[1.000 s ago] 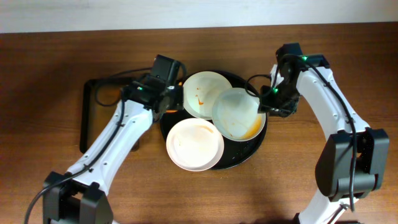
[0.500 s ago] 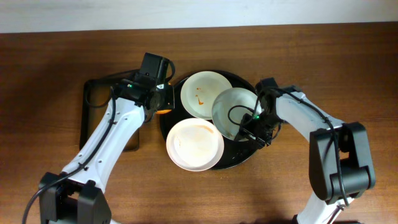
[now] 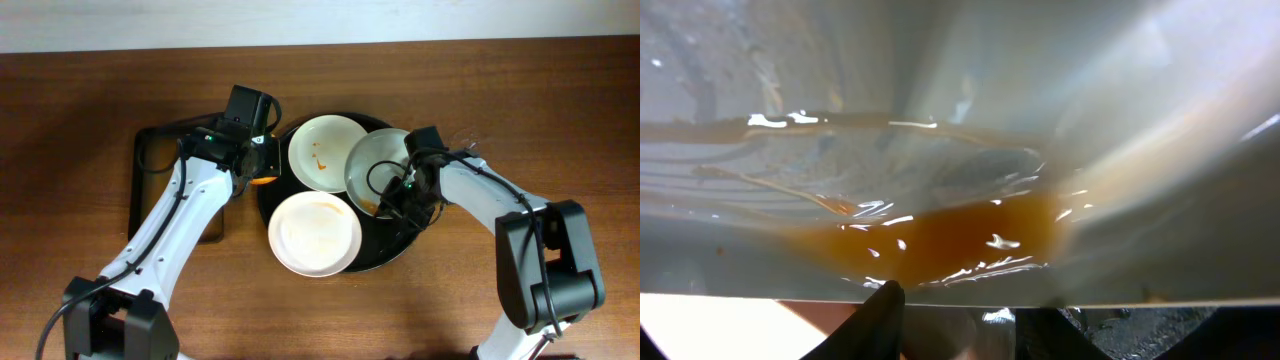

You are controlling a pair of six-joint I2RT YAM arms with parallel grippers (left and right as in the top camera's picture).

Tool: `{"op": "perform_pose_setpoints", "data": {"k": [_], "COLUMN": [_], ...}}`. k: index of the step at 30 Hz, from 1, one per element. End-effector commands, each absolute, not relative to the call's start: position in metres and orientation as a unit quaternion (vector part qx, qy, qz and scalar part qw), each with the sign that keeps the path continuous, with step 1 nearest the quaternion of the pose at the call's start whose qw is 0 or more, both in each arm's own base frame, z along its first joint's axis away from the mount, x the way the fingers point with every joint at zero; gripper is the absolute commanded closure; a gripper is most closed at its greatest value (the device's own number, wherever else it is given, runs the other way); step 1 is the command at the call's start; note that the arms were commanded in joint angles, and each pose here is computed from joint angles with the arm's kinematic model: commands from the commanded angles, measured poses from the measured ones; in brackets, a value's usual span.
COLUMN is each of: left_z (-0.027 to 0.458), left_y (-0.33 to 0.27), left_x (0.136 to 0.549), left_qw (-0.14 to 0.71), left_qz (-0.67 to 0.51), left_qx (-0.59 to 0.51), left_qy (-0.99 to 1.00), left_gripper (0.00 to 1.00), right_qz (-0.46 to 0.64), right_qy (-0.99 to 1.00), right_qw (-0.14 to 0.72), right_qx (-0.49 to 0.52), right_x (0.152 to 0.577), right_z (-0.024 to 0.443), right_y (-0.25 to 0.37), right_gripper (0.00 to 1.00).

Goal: Clean dirty plates on tray and stack at the side

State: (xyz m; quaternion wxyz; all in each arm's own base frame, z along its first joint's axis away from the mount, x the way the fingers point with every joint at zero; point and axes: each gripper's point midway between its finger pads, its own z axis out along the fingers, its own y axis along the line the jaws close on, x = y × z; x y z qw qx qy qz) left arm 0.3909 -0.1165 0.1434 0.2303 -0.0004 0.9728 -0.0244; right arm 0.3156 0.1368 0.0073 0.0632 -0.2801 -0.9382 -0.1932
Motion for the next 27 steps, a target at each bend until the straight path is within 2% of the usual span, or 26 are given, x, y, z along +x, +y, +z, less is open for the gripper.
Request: {"op": "perform_pose_setpoints", "data": {"k": [1,9,13,27], "left_z": [0.161,0.161,0.161,0.161], "left_y": [-0.118,-0.118,-0.118,-0.117], "left_x": [0.392,0.392,0.392,0.392], "left_qw": [0.251,0.251,0.251,0.251], "left_qz": [-0.034,-0.034,-0.034,-0.034], "left_qx": [0.004,0.004,0.004,0.002], "left_qy": [0.967,0.967,0.967,0.967], "left_gripper": [1.0,1.0,1.0,1.0], "right_qz": [-0.108,-0.107,-0.082,-0.07], "right_qy": [-0.957,-0.969,-0.976,-0.977], "right_qw": [-0.013,-0.048,-0.112,-0.036], "right_qx": [-0.27,-0.217,-0.171,-0.2], "right_x": [0.337,0.343,0.367,0.332], "right_z": [0.007,0.033,0.061,0.004], "right_y": [0.098,0.095,0.083,0.082], "right_gripper": [0.63,0.61,0.59,0.59]}}
